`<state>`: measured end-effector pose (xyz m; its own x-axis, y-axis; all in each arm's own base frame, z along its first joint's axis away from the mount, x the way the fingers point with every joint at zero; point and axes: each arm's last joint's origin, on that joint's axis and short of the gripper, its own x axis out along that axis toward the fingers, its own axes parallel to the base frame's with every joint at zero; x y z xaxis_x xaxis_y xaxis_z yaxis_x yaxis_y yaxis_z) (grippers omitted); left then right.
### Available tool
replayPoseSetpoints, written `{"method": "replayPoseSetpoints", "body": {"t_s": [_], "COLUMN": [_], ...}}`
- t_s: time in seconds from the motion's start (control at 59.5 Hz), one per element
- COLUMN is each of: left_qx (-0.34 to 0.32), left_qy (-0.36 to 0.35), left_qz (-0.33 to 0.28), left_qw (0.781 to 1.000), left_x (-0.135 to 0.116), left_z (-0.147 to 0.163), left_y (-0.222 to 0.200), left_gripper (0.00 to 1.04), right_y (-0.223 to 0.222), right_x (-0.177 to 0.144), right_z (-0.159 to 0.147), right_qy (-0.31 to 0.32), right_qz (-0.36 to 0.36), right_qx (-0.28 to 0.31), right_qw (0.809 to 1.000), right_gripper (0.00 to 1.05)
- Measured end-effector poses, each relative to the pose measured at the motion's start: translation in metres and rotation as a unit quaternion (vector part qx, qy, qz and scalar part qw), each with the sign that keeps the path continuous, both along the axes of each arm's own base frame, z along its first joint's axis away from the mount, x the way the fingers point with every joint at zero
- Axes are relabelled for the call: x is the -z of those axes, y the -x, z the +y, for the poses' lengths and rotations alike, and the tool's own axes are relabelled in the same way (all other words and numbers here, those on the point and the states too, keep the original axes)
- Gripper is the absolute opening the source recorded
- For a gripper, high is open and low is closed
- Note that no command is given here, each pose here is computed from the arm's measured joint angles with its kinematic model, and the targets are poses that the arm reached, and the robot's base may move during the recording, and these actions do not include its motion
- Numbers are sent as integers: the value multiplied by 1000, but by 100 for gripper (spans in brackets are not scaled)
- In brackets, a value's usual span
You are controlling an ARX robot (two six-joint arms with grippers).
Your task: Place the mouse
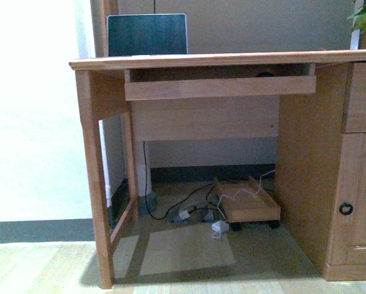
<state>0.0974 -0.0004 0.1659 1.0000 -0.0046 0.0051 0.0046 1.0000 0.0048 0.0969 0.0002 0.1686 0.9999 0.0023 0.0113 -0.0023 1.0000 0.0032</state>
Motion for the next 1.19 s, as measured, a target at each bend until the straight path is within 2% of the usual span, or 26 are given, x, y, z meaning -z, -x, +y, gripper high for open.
{"method": "replayPoseSetpoints", "body": {"t_s": [1.193], "left_qx": [0], "left_qy": [0], "left_qz": [0], "left_qw": [1000], "left_x": [0], "left_z": [0], "left_y": [0], "left_gripper": [97], "right_y": [0], "right_x": [0], "right_z": [0], "right_qy": [0], "right_qz": [0], "right_qx": [0], "right_qw": [1000], "right_gripper": [97]}}
